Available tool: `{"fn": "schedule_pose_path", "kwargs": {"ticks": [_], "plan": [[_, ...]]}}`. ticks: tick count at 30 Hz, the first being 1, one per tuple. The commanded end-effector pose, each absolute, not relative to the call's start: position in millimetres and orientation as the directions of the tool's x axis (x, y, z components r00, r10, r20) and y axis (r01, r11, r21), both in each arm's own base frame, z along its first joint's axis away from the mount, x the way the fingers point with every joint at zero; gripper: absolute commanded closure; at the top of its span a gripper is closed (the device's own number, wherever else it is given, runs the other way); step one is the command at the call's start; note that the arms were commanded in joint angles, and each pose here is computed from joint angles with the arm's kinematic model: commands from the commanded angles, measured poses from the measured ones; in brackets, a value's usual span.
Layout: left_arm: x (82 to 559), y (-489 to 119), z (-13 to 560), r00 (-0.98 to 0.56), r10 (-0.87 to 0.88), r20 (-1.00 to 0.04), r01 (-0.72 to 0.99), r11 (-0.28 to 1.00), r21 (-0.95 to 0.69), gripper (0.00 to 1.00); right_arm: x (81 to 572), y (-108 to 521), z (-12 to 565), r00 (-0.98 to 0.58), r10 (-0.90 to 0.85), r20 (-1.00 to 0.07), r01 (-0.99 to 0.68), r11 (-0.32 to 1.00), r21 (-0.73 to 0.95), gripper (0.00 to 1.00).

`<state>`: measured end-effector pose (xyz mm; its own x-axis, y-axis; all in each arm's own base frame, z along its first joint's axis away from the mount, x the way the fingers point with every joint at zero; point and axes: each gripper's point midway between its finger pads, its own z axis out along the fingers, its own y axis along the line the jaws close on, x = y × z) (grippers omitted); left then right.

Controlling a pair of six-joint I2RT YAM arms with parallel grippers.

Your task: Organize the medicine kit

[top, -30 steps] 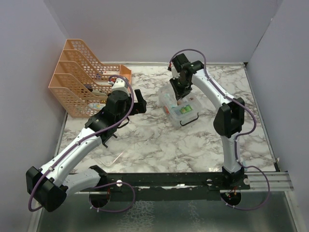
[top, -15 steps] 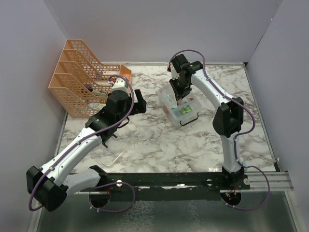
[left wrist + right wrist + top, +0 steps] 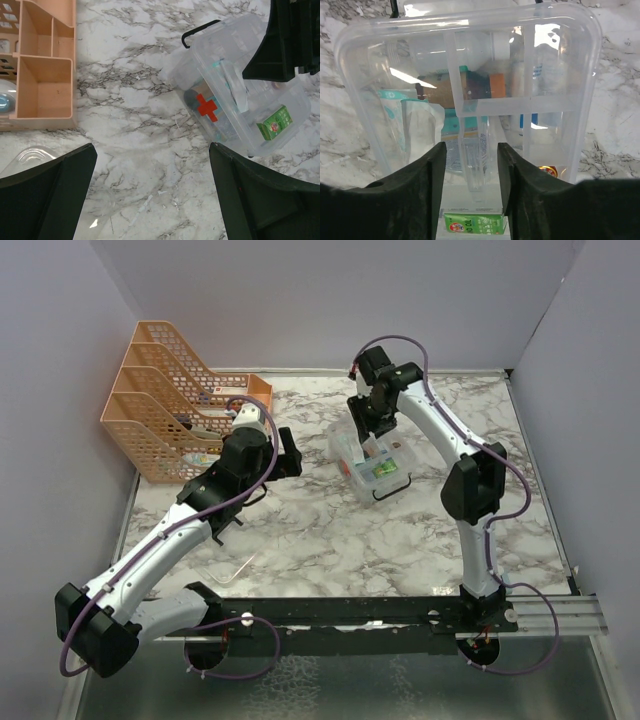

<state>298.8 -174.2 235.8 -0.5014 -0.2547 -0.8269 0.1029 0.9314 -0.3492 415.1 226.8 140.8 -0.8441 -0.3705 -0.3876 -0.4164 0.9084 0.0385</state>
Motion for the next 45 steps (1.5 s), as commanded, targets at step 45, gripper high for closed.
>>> {"fn": "schedule_pose_path", "kwargs": {"ticks": [45], "plan": [[243.5, -41.6, 46.4, -0.740, -0.636, -0.218, -0.561, 0.763, -0.322, 0.03, 251.6, 386.4, 167.0, -0.767, -0.240, -0.596, -0.542, 0.739, 0.400, 0.48]]}}
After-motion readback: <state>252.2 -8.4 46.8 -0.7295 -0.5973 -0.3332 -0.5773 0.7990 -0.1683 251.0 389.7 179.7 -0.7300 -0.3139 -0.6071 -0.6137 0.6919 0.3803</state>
